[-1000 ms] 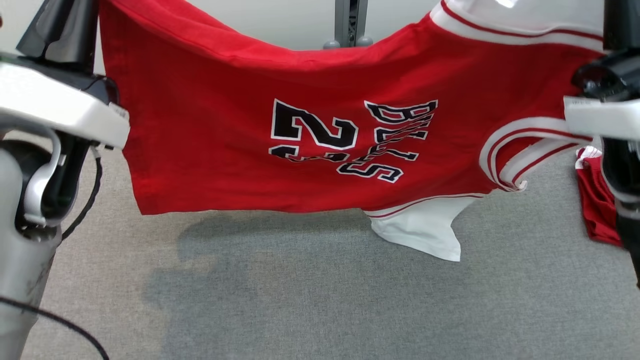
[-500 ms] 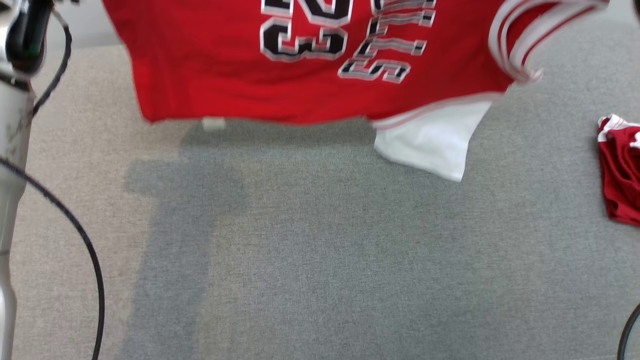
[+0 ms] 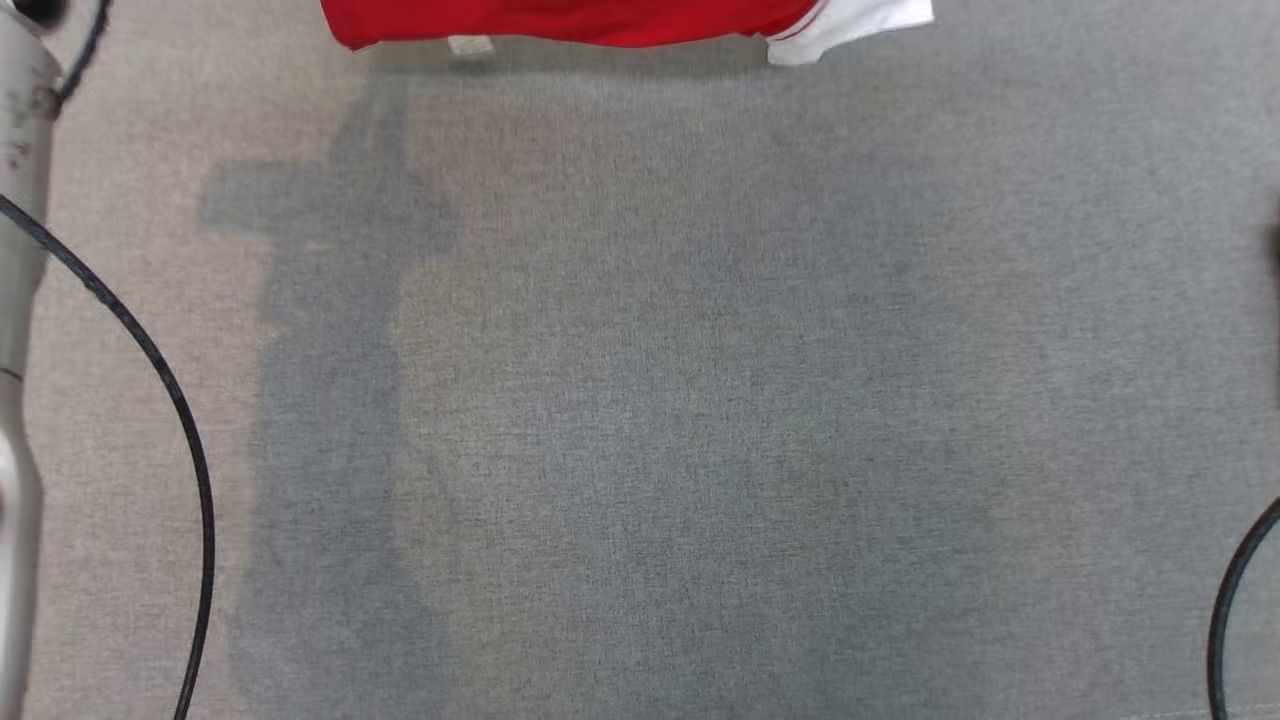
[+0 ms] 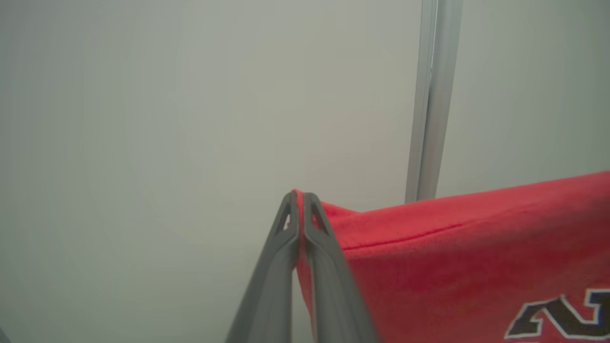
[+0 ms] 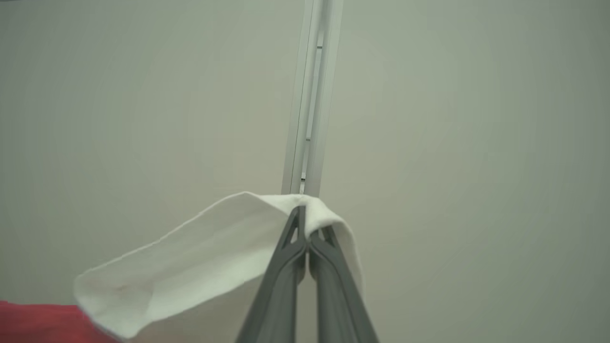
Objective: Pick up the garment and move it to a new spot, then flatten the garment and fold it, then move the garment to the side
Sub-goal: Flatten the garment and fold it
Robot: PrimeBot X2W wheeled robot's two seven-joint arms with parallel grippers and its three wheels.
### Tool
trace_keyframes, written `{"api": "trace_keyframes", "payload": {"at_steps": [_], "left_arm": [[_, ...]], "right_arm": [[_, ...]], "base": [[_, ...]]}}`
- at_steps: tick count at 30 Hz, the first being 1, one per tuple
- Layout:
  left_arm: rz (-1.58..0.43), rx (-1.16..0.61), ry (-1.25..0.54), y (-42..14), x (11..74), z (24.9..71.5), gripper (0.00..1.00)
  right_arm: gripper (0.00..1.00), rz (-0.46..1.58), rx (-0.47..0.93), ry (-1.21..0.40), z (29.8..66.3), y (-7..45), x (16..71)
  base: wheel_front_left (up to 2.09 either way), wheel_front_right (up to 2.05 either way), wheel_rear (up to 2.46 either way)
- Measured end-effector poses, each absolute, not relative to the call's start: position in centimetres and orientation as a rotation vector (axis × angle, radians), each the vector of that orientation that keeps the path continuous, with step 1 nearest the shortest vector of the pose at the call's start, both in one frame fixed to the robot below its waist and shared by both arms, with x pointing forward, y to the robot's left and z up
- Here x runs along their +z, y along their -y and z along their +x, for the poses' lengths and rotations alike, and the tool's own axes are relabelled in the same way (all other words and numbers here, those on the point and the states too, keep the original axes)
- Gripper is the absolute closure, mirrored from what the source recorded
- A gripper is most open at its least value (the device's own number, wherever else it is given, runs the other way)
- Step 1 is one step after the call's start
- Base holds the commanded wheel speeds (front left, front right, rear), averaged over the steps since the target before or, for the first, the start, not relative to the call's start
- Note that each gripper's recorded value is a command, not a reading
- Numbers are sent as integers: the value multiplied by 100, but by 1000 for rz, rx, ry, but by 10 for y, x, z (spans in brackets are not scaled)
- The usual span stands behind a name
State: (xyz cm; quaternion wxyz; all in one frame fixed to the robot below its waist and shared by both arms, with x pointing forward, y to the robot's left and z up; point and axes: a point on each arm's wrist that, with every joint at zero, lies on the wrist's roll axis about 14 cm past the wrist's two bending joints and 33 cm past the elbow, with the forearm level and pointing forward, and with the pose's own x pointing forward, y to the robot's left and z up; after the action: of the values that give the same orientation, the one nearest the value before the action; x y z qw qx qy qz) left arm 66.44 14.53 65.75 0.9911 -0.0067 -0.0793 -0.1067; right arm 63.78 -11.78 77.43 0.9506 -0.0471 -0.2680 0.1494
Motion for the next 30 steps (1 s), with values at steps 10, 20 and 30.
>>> {"api": "trace_keyframes", "payload": {"at_steps": [10, 20, 30], "left_arm": [[-194, -177, -15, -147, 544, 663, 100], [-369, -136, -16, -160, 502, 615, 100], [-346, -155, -119, -148, 444, 513, 100]], "right_arm": [[100, 29, 373, 322, 652, 99, 649], [100, 273, 374, 161, 595, 107, 560], [100, 470, 321, -20, 492, 109, 487]], "base": [[0, 0, 0], [0, 0, 0], [0, 0, 0]]}}
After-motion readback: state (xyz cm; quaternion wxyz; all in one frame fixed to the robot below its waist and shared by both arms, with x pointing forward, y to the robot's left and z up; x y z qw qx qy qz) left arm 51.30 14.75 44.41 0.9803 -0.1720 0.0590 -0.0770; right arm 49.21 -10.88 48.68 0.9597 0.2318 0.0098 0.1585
